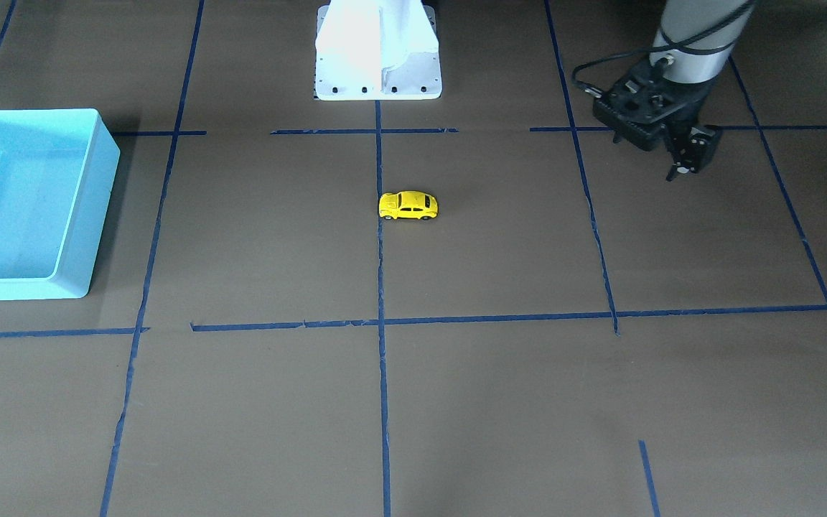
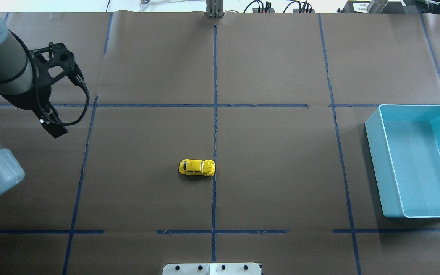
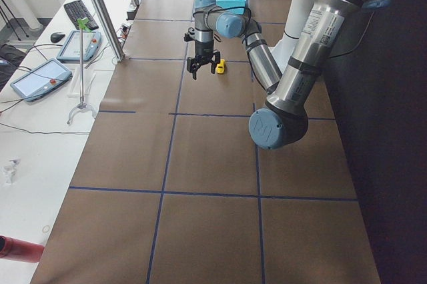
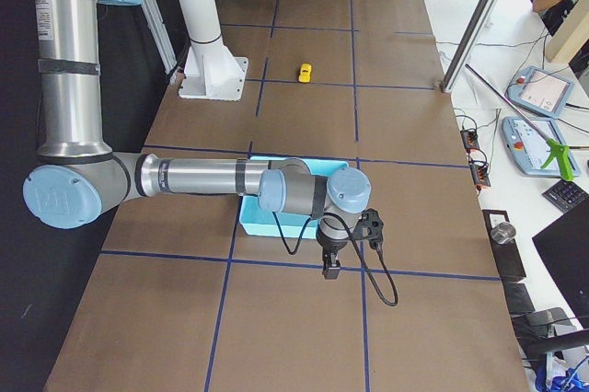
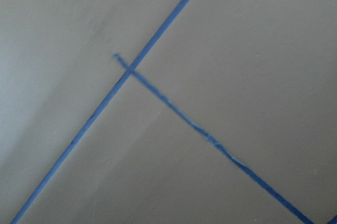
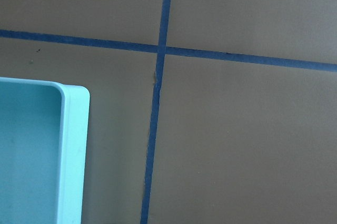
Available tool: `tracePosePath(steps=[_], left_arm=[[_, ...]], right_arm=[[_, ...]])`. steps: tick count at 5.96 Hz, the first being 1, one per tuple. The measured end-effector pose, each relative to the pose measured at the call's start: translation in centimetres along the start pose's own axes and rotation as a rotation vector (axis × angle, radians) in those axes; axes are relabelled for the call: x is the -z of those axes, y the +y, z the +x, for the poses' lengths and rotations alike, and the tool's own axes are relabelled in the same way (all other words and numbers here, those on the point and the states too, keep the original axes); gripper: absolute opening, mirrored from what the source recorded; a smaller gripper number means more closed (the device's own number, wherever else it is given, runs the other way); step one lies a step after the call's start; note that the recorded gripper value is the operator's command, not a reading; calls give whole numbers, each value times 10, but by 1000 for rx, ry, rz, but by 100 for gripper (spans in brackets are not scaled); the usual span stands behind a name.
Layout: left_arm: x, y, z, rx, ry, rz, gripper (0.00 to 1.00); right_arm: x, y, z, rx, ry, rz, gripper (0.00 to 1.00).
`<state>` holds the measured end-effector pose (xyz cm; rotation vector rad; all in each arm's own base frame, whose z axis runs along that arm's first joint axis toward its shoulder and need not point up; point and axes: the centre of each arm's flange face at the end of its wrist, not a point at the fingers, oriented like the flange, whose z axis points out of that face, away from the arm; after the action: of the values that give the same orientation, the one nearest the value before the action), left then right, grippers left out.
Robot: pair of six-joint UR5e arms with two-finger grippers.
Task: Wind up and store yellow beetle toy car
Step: 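Reach the left gripper down over the yellow beetle toy car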
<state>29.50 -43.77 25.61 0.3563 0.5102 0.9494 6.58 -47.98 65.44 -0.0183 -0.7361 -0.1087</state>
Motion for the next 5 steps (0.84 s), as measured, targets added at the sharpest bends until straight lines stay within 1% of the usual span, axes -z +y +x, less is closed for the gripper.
tracePosePath(steps=[1,2,3,4,5], left_arm=[[-11,-18,41,-85,-2,0,100],[-21,-36,79,-190,15,13,100],[-33,-62,106,-316,29,53,100],[-42,-87,119,-411,28,112,100],[-50,-103,126,-457,29,155,100]], right_arm=[[0,0,0,0,0,0,100],[0,0,0,-1,0,0,100],[-1,0,1,-3,0,-2,100],[-3,1,3,-7,-1,-6,100],[-6,1,5,-11,-3,-11,100]])
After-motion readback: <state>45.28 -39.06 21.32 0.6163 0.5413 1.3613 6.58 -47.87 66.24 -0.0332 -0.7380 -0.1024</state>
